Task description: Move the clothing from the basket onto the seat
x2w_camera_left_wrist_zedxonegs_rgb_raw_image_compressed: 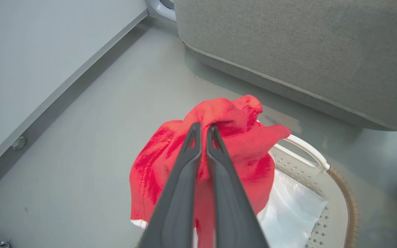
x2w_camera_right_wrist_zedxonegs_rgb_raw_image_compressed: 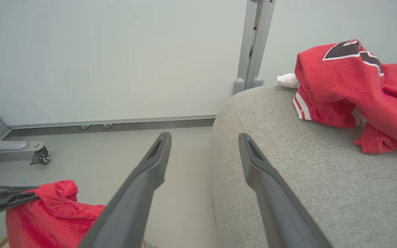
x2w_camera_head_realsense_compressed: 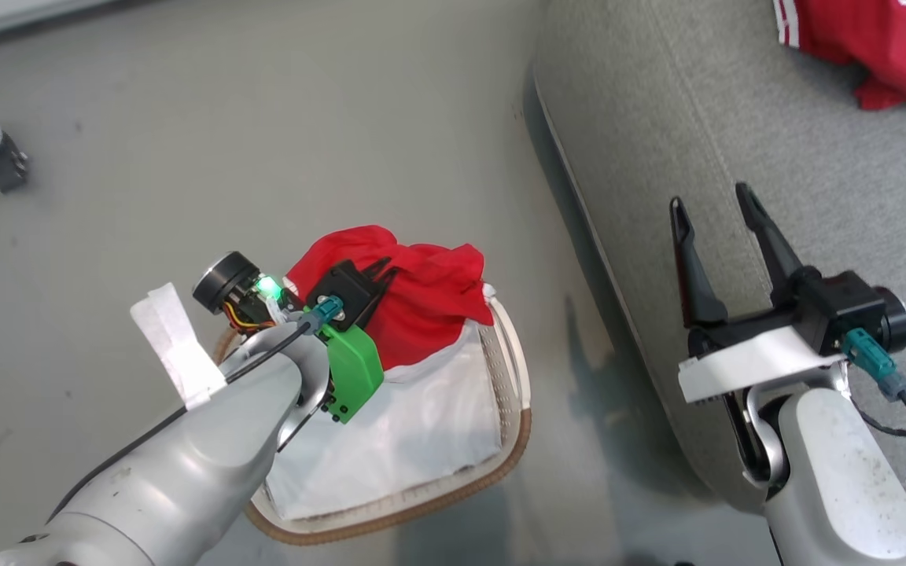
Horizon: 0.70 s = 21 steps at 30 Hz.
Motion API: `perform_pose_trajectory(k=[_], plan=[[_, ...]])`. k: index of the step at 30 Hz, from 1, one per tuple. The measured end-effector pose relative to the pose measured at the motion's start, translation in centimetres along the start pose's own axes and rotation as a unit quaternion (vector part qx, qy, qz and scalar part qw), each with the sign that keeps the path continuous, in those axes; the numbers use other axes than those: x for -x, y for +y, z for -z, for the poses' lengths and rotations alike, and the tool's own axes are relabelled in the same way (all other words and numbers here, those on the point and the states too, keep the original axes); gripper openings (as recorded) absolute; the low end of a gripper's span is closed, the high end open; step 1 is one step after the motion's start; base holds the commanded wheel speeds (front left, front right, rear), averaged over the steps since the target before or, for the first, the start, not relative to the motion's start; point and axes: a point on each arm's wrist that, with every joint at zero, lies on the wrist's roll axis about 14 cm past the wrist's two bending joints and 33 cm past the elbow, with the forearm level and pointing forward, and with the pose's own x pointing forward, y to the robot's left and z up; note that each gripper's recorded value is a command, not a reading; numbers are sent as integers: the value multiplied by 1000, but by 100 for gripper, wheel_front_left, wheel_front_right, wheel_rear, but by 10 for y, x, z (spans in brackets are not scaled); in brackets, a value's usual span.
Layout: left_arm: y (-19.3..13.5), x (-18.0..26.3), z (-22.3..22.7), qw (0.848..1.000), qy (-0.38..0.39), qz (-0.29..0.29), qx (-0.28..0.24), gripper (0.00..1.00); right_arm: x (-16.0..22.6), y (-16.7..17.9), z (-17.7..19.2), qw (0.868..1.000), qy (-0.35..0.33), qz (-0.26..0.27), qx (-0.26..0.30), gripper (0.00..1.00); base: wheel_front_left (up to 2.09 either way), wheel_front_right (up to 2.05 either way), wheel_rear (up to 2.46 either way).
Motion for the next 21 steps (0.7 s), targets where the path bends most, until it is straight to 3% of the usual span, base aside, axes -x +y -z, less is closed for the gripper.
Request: perform_pose_trajectory(k=[10,21], plan=[[16,59,-108,989,-111,-53,-86,0,39,17,-35,999,-30,-16,-5,100,0,0,0],[10,124,-241,951,-228,-102,-180,0,66,40,-77,995,-84,-46,0,100,0,0,0]])
